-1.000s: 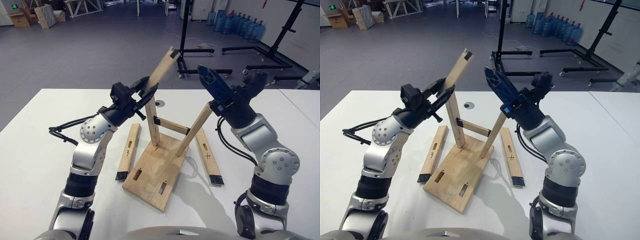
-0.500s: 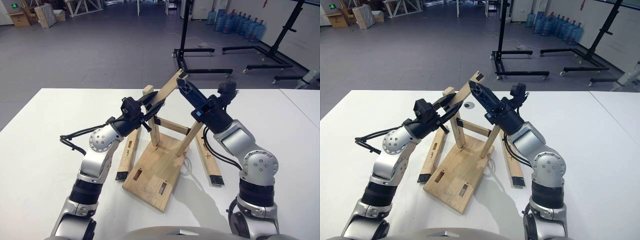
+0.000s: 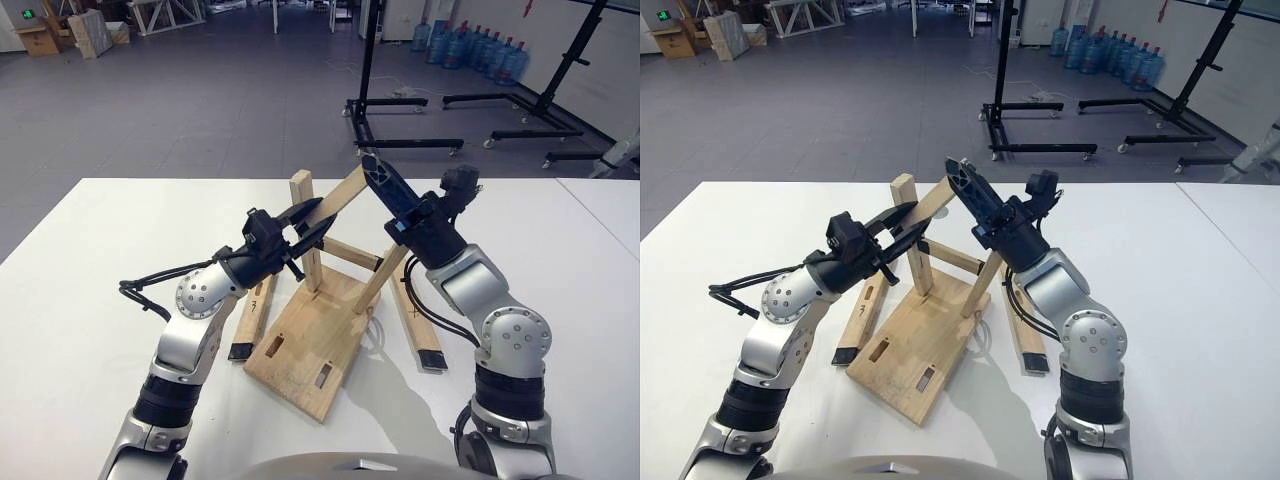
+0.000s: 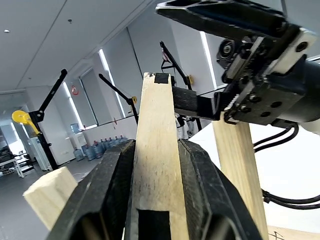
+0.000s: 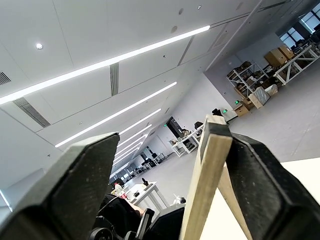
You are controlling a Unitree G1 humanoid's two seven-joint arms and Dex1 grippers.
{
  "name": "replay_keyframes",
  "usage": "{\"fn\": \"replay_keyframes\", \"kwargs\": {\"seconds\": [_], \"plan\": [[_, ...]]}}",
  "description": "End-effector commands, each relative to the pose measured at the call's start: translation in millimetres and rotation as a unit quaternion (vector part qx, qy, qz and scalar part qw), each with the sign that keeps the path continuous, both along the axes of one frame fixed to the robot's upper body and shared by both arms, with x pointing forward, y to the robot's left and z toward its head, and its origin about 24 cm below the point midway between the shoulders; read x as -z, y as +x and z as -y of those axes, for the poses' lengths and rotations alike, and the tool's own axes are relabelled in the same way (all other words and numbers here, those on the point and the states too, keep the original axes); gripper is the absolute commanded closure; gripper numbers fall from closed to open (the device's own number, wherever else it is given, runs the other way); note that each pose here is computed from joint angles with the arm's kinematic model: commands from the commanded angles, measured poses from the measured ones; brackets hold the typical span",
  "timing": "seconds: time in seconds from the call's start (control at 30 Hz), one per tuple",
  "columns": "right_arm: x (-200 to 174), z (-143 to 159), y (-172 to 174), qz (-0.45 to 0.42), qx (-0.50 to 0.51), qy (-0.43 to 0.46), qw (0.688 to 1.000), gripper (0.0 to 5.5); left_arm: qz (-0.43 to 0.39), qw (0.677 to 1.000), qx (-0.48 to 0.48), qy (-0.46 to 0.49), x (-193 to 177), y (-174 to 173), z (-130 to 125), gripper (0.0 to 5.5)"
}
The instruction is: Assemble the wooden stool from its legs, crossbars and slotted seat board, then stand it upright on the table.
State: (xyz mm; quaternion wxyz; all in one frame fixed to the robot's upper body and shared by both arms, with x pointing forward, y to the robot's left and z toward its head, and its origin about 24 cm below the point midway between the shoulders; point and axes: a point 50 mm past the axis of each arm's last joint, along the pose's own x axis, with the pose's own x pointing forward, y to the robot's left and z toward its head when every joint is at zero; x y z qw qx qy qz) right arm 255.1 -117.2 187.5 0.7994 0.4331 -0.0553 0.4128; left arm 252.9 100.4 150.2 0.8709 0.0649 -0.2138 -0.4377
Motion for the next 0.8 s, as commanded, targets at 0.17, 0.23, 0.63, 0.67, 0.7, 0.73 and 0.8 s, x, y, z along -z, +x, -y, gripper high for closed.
{"fn": "replay_keyframes", "kwargs": {"seconds": [0.17, 0.23, 0.63, 0.67, 0.7, 0.73, 0.8], "plan": [[6.4, -4.5, -0.5, -0.017, -0.027, -0.02, 0.999, 3.33, -0.002, 1.0, 0.002, 0.007, 1.4, -0.3, 0.7, 4.22], [5.8, -4.9, -1.1, -0.015, -0.031, -0.021, 0.999, 3.72, -0.005, 1.0, 0.009, 0.01, 2.4, -0.7, 1.5, 4.22], [1.0, -0.2, 3.1, -0.002, -0.012, -0.01, 1.0, 5.11, -0.009, 1.0, 0.014, 0.022, 5.4, 1.4, -0.5, 4.22], [0.9, 0.1, 3.6, -0.001, -0.01, -0.01, 1.0, 5.11, -0.014, 1.0, 0.013, 0.021, 6.0, 2.3, -0.8, 4.22], [0.3, 0.6, 3.9, 0.001, -0.007, -0.011, 1.0, 5.11, -0.017, 1.0, 0.004, 0.023, 7.5, 3.5, -2.0, 4.22], [-0.5, 1.1, 4.2, 0.004, -0.004, -0.009, 1.0, 5.11, -0.021, 0.999, -0.005, 0.026, 9.1, 5.0, -3.2, 4.22], [-3.7, 3.6, 4.0, 0.014, 0.004, 0.0, 1.0, 5.12, -0.036, 0.999, -0.017, 0.032, 14.0, 7.6, -4.5, 3.72]]}}
